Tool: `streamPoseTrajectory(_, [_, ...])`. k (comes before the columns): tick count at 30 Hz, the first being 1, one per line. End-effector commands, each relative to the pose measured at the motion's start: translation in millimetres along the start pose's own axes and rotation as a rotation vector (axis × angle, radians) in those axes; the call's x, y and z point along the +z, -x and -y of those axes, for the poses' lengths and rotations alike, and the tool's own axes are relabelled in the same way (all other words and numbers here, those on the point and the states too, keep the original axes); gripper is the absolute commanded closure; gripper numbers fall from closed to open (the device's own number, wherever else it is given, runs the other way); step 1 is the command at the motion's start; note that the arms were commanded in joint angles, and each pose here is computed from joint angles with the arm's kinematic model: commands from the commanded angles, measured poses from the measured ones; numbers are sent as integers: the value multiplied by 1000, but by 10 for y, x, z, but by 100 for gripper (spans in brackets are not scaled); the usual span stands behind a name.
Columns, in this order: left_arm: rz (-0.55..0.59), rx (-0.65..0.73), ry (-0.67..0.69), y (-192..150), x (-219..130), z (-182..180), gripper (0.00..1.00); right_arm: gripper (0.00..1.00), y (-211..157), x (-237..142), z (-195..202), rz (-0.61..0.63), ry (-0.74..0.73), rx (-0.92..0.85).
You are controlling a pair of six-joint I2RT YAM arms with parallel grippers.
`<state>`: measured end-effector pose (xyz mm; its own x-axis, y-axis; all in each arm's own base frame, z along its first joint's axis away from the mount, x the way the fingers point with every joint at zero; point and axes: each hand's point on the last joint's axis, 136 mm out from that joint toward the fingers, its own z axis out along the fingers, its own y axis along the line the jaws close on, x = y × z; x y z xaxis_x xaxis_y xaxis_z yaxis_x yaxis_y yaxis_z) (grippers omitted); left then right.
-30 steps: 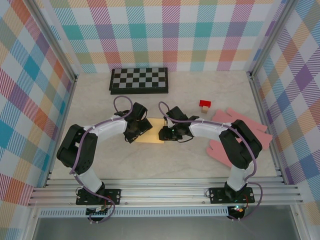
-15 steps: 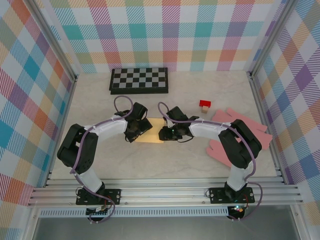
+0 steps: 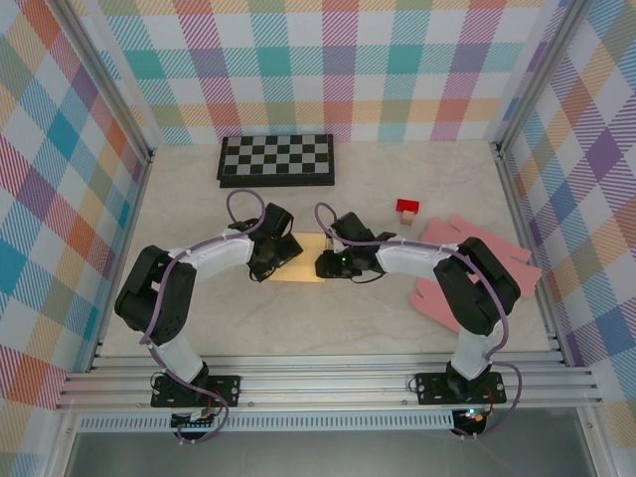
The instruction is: Fold the paper box
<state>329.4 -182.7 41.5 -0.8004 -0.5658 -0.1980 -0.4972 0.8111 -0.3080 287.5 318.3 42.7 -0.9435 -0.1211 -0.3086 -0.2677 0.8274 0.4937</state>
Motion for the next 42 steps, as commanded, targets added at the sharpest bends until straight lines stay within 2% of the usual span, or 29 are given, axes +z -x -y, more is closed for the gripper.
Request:
streamPoseTrajectory(1, [-68,22,173,-222,255,-431,11,68,-400,168,422,-107,-148,79])
streamPoseTrajectory(15, [-62,16,184,-194,251,-476,11,67,-634,131,456,-182,-141,123])
streamPoseTrajectory(24, [-59,19,184,-166,236,-455,12,65,-638,109,480,-188,-163,125])
streamPoseTrajectory(26, [-59,21,186,-165,238,-457,12,67,-621,100,486,-179,-169,123])
streamPoseTrajectory(28, [-60,21,186,-167,241,-455,12,74,-594,95,486,-170,-174,121])
streamPoseTrajectory(35, [-62,24,190,-160,256,-454,11,77,-542,124,534,-158,-207,145])
streamPoseTrajectory(37, [-64,27,190,-163,254,-451,12,75,-547,105,603,-155,-246,159])
streamPoseTrajectory(39, [-63,28,194,-160,260,-466,12,68,-575,78,698,-160,-296,174])
streamPoseTrajectory(42, [-65,29,199,-164,261,-489,12,68,-597,48,809,-152,-317,219])
